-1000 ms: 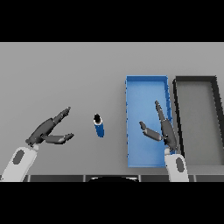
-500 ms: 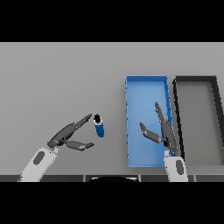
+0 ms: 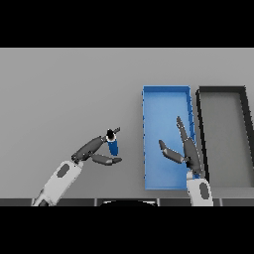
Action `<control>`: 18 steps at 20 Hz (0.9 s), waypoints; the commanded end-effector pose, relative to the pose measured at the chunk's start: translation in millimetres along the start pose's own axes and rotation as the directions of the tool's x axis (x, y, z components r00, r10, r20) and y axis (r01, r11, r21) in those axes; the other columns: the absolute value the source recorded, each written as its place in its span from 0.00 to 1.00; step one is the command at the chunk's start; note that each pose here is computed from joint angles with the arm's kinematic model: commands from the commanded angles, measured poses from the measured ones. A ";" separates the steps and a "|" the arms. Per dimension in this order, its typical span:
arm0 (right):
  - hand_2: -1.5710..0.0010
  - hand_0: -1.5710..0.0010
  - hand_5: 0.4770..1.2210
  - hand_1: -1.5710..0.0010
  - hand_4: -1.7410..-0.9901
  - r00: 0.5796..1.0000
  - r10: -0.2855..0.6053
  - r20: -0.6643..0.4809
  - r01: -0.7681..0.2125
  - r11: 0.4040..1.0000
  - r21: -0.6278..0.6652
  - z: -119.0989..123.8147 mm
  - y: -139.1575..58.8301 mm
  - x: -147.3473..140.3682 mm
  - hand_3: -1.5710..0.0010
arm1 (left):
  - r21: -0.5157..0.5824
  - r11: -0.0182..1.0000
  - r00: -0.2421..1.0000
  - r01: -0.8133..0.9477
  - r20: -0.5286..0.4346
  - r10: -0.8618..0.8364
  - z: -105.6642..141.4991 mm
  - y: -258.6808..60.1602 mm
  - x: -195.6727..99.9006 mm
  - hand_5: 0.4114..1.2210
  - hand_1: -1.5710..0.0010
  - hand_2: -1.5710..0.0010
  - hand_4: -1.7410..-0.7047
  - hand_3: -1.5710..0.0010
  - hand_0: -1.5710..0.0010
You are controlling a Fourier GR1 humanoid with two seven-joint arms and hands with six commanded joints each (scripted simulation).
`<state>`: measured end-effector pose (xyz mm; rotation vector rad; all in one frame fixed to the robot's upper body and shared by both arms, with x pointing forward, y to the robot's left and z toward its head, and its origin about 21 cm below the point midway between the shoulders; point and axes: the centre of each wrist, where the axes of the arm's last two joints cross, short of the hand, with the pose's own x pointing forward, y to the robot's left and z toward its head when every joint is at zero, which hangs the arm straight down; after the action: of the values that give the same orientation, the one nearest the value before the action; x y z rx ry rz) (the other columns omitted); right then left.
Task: Pick up the blue pipe and place it into the blue bin.
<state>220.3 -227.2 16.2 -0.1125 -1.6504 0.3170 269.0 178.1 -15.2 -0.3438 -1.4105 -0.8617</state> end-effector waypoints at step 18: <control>1.00 1.00 0.17 1.00 0.73 1.000 -0.010 -0.019 0.010 1.000 0.003 -2.8 -7.2 -3.9 1.00 | -0.001 0.990 0.973 -0.140 0.187 0.138 -28.9 -36.0 3.0 0.92 0.10 0.09 0.06 0.14 0.11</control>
<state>224.4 -234.9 14.8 -0.1056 -1.6323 0.3092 264.4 133.9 -27.2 -0.5218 -1.5439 -0.7195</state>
